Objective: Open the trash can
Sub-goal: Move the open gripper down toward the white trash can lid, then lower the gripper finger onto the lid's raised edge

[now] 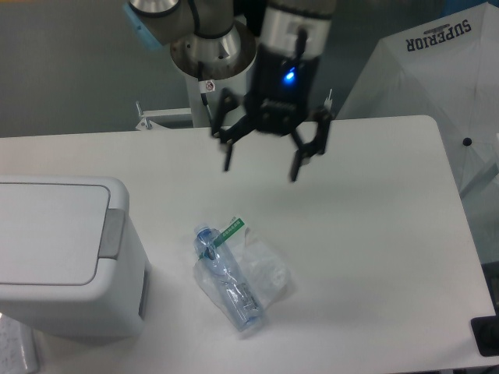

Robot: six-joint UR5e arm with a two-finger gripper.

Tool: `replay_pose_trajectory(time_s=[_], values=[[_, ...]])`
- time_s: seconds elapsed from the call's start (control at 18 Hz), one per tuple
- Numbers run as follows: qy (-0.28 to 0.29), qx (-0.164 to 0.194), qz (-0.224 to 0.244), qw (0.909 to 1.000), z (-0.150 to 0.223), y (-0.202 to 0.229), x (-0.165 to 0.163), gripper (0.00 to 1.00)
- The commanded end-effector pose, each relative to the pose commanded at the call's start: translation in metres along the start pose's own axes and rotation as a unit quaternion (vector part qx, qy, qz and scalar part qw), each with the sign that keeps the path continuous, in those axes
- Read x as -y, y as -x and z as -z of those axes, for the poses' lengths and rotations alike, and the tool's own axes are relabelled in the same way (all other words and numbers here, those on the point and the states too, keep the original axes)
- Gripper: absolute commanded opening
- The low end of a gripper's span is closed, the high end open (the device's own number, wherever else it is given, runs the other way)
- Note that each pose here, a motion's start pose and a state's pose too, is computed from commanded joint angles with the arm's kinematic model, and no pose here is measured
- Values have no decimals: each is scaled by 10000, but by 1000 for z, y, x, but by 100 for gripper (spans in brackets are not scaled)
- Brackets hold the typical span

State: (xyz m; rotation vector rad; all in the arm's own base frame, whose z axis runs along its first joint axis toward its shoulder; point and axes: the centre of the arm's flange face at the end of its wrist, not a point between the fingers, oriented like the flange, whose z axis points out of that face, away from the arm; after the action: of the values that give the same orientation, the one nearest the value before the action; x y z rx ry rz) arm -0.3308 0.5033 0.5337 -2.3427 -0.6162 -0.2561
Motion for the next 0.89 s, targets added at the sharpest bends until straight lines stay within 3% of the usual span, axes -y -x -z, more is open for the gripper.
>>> replay_pose_trajectory(time_s=[0.33,0.89], values=[[124,-217,334,9991,-50,-25,-2,100],[376,-363,249,9983,-88,-49,-20,100]])
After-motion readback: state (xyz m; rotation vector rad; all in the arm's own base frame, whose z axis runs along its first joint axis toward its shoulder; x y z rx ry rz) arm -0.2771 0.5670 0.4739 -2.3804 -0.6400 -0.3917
